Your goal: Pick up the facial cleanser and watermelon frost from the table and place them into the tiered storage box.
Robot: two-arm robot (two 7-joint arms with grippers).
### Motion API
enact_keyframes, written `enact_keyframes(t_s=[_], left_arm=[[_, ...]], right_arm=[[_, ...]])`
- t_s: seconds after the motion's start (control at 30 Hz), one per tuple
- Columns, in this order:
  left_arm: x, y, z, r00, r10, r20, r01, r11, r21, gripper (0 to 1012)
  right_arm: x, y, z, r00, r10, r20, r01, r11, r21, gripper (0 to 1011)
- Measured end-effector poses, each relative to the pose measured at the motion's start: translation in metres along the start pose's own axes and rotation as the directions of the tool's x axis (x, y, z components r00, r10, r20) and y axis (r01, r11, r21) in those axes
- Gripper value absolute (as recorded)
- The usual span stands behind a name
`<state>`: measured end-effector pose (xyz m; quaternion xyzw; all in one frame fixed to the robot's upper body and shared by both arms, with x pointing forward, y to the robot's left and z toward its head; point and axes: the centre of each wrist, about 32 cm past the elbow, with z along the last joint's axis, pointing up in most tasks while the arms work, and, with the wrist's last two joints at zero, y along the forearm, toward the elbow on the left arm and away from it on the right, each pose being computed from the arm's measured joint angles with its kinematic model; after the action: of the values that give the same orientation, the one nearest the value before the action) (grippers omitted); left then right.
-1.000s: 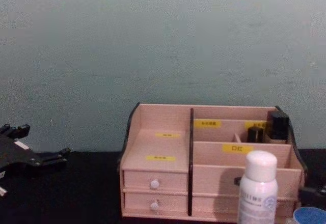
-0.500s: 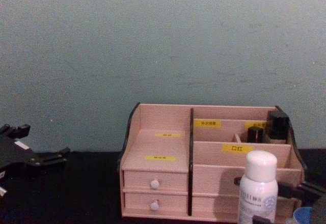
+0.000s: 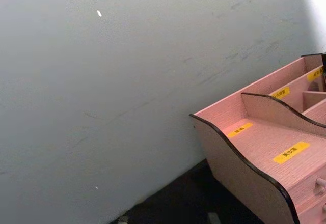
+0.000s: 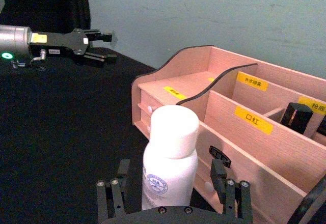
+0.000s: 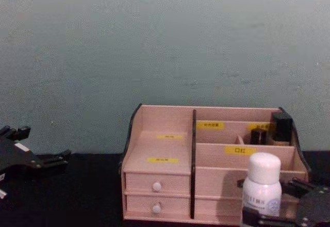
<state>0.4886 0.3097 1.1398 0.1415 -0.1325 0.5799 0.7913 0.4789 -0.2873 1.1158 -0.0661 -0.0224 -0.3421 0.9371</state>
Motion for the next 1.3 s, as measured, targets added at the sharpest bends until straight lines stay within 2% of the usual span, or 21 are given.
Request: enact_keyframes(t_s=[0.43, 1.17, 1.3], left_arm=[[0.0, 0.0, 0.0, 1.0, 0.0, 0.0, 0.0, 1.0, 0.0, 1001], [0.0, 0.0, 0.0, 1.0, 0.0, 0.0, 0.0, 1.0, 0.0, 1001], [0.0, 0.0, 0.0, 1.0, 0.0, 0.0, 0.0, 1.0, 0.0, 1001]], right_arm=[[0.0027, 0.0047, -0.0006, 1.0, 0.012, -0.017, -0.013, 1.0, -0.028, 1004], [0.0027, 0.0041, -0.0006, 1.0, 0.012, -0.016, -0.013, 1.0, -0.024, 1004], [0.0028, 0.004, -0.0006, 1.0, 0.012, -0.016, -0.012, 1.0, -0.023, 932]])
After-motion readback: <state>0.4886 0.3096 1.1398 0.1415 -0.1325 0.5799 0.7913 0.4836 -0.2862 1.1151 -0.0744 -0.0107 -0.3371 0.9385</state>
